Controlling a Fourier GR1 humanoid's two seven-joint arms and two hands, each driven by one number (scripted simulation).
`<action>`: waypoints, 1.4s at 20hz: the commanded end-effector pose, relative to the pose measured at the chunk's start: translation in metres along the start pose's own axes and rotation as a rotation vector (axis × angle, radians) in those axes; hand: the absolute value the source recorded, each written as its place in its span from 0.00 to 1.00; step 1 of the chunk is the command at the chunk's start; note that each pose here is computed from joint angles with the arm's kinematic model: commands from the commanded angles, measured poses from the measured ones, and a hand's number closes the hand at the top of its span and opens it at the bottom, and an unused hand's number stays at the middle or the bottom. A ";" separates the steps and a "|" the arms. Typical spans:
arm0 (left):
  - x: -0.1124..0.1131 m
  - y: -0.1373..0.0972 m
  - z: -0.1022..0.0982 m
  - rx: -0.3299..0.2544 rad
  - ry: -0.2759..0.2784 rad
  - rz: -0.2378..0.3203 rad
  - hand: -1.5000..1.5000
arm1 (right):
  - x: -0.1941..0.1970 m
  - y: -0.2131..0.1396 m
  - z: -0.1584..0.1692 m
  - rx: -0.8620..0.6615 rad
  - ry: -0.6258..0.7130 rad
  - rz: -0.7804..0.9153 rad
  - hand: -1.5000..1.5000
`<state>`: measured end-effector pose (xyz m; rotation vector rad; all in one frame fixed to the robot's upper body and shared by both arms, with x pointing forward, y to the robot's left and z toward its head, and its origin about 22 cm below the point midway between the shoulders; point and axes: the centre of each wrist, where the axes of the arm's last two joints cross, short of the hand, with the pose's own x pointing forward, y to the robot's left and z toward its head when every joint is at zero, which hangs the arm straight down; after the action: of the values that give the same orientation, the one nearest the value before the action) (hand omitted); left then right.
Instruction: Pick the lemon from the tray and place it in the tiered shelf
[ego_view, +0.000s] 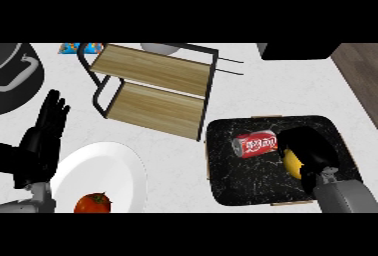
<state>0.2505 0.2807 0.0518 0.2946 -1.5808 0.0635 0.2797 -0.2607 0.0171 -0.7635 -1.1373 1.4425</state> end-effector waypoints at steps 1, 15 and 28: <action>0.001 -0.001 0.000 -0.004 -0.009 0.001 0.50 | 0.074 0.017 -0.016 -0.024 0.069 -0.235 1.00; 0.004 -0.008 -0.003 -0.052 -0.005 -0.001 0.50 | 0.153 -0.101 0.017 -0.636 0.363 -0.522 1.00; 0.008 -0.027 -0.009 -0.106 -0.018 0.015 0.50 | 0.244 -0.153 0.031 -0.858 0.595 -0.548 1.00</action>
<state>0.2618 0.2587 0.0547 0.2050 -1.5945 -0.0060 0.2581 -0.0591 0.1842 -1.2105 -1.4524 0.3805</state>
